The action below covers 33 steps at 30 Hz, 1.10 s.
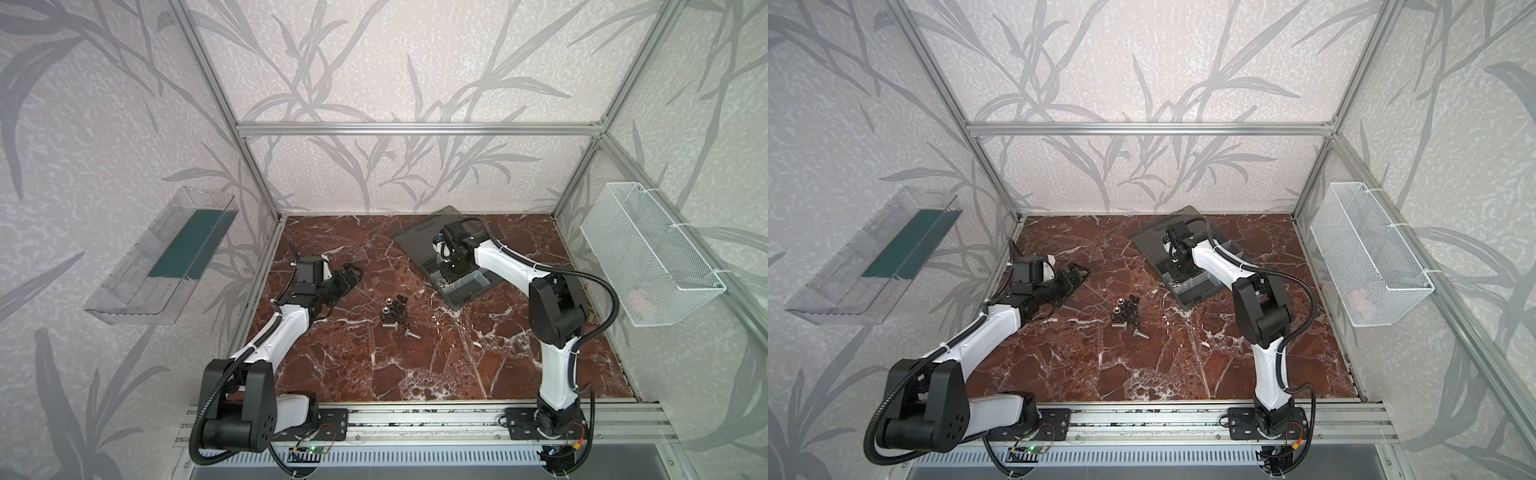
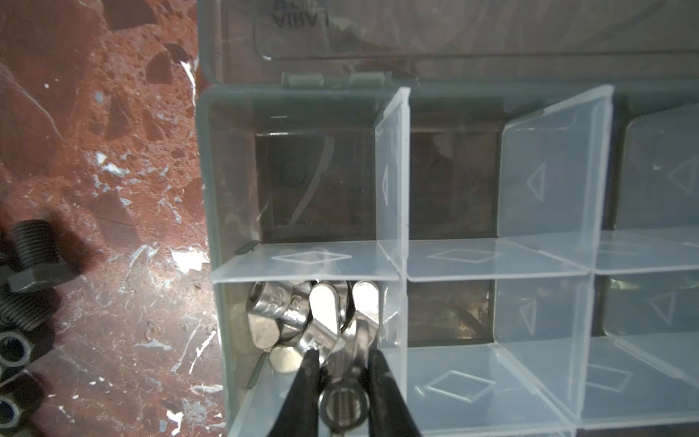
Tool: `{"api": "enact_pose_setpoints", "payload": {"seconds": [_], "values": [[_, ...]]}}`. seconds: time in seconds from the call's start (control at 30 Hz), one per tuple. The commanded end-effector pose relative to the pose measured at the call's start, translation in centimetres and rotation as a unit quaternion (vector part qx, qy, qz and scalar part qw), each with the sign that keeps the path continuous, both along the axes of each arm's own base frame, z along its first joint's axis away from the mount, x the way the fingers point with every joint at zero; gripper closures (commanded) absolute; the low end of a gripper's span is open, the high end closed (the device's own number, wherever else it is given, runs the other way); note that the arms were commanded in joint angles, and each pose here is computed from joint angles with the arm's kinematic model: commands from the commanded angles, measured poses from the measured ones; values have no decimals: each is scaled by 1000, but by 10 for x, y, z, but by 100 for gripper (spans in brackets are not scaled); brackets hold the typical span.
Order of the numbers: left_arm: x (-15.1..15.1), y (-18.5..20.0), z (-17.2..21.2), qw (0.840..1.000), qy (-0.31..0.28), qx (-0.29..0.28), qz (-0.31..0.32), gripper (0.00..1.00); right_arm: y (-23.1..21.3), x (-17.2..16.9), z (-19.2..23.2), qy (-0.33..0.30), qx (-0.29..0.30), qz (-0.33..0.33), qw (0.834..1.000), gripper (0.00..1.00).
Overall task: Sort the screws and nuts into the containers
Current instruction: 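Carry the wing nut into the wing-nut compartment and open the right gripper, then move the right gripper back over the pile of bolts and nuts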
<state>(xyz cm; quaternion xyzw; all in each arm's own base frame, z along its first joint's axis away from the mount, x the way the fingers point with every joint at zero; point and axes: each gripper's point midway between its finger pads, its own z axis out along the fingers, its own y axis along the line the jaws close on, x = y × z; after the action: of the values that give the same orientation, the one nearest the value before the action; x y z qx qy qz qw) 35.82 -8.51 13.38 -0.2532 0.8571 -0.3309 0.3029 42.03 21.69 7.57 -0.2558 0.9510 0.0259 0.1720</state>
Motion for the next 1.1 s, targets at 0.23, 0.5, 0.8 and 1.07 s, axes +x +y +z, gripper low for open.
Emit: {"api": "enact_pose_setpoints", "payload": {"seconds": [0.23,0.5,0.8,1.07], "values": [[-2,0,4,1000,-12,-1,-3,0,4,5,-2,6,-3,-6,1000,92],[-2,-1,6,1000,-17,-1,-6,0,2,7,-5,15,-14,-10,1000,72],[-3,0,6,1000,-18,1,-5,0,0,6,14,-8,-4,-17,1000,47],[-2,-1,5,1000,-14,1,-5,1,19,-23,58,-47,49,44,997,44]]}}
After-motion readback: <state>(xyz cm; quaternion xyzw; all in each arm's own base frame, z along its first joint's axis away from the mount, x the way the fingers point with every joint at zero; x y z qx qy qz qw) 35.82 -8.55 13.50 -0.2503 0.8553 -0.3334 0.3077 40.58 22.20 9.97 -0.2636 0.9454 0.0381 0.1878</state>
